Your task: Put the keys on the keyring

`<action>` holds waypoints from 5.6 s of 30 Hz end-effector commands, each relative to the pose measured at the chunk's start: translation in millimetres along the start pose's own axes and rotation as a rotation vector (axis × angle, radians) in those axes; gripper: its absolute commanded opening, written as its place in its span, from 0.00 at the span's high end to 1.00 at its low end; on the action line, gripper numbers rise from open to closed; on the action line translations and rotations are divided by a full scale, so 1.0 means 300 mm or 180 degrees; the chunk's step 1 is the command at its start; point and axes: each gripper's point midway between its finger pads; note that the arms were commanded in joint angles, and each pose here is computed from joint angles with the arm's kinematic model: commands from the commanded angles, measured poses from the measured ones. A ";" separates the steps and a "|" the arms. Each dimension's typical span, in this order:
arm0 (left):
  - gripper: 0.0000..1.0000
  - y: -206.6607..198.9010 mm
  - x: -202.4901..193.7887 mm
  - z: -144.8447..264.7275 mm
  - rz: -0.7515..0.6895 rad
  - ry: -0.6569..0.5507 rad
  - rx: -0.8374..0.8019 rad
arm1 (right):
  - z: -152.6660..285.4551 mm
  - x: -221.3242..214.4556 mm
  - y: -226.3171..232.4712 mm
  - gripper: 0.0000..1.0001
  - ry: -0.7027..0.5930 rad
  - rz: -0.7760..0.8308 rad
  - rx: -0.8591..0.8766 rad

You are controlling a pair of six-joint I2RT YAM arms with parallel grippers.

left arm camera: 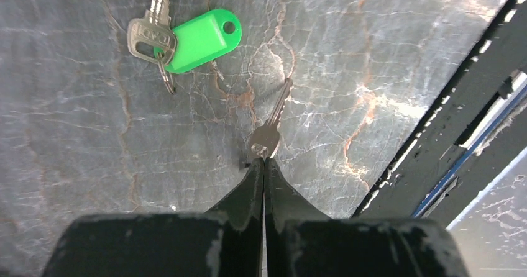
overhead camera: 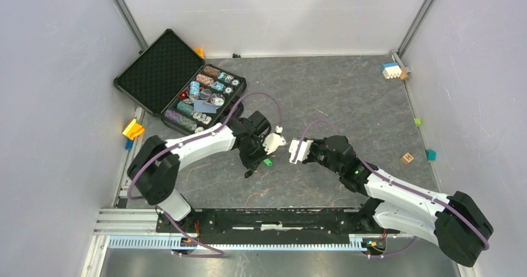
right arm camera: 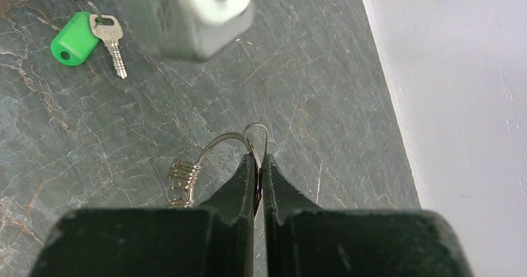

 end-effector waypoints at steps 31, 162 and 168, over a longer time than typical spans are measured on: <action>0.98 -0.112 0.321 0.335 -0.1611 -0.2459 0.0304 | 0.008 0.181 -0.024 1.00 -0.0641 -0.0501 0.0372; 0.98 -0.048 0.567 0.326 -0.1268 -0.3456 0.1426 | -0.059 0.167 0.010 1.00 -0.0681 -0.1790 0.0998; 0.98 -0.039 0.569 0.321 -0.1266 -0.3433 0.1491 | -0.056 0.170 0.012 1.00 -0.0693 -0.1789 0.1013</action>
Point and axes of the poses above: each gripper's point midway between its finger pads, its own z axis back along the fingers, its own y axis along the line the jaws close on, x = y × z
